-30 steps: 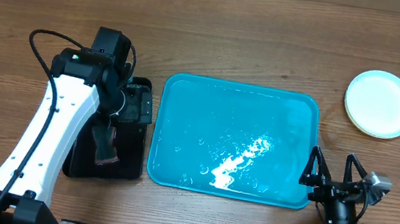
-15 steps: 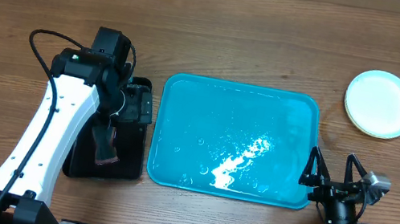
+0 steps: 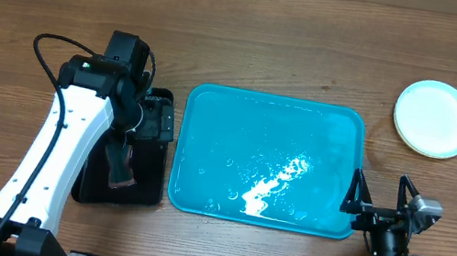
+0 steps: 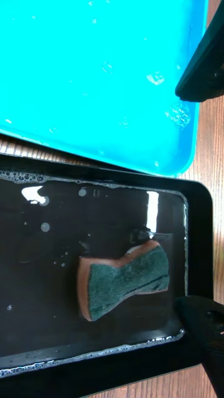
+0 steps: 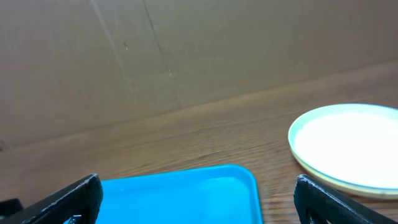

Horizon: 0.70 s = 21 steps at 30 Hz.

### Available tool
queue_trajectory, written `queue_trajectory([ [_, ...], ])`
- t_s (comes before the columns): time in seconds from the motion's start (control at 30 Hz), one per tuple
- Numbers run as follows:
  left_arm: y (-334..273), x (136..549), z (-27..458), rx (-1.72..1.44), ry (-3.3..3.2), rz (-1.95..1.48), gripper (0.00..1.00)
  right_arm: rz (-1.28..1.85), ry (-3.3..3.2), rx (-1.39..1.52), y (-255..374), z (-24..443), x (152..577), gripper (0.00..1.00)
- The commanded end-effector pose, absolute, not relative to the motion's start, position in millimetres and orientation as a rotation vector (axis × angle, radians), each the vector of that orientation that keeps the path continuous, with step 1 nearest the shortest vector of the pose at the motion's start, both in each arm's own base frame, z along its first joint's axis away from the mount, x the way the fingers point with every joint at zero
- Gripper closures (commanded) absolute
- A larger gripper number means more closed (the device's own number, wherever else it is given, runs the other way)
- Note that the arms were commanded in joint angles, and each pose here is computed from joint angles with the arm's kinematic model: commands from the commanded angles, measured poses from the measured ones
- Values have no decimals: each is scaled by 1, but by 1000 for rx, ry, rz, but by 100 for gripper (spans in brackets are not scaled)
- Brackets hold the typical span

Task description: Clean dirty plates on tray and stack at the side

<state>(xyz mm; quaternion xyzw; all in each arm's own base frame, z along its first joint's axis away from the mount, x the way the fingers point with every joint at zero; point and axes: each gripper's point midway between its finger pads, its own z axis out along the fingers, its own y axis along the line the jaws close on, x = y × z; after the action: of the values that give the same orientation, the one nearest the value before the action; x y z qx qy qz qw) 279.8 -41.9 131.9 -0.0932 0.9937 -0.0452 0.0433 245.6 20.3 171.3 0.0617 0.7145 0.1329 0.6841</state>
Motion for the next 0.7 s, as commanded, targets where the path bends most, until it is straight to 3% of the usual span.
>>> queue_trajectory([
  [0.0, -44, 281, 133, -267, 3035, -138, 0, 240, 1596, 103, 18, 170, 246, 0],
  [0.67, -44, 281, 133, -268, 3035, -138, 0, 165, 1595, -10, 22, 170, 245, 0],
])
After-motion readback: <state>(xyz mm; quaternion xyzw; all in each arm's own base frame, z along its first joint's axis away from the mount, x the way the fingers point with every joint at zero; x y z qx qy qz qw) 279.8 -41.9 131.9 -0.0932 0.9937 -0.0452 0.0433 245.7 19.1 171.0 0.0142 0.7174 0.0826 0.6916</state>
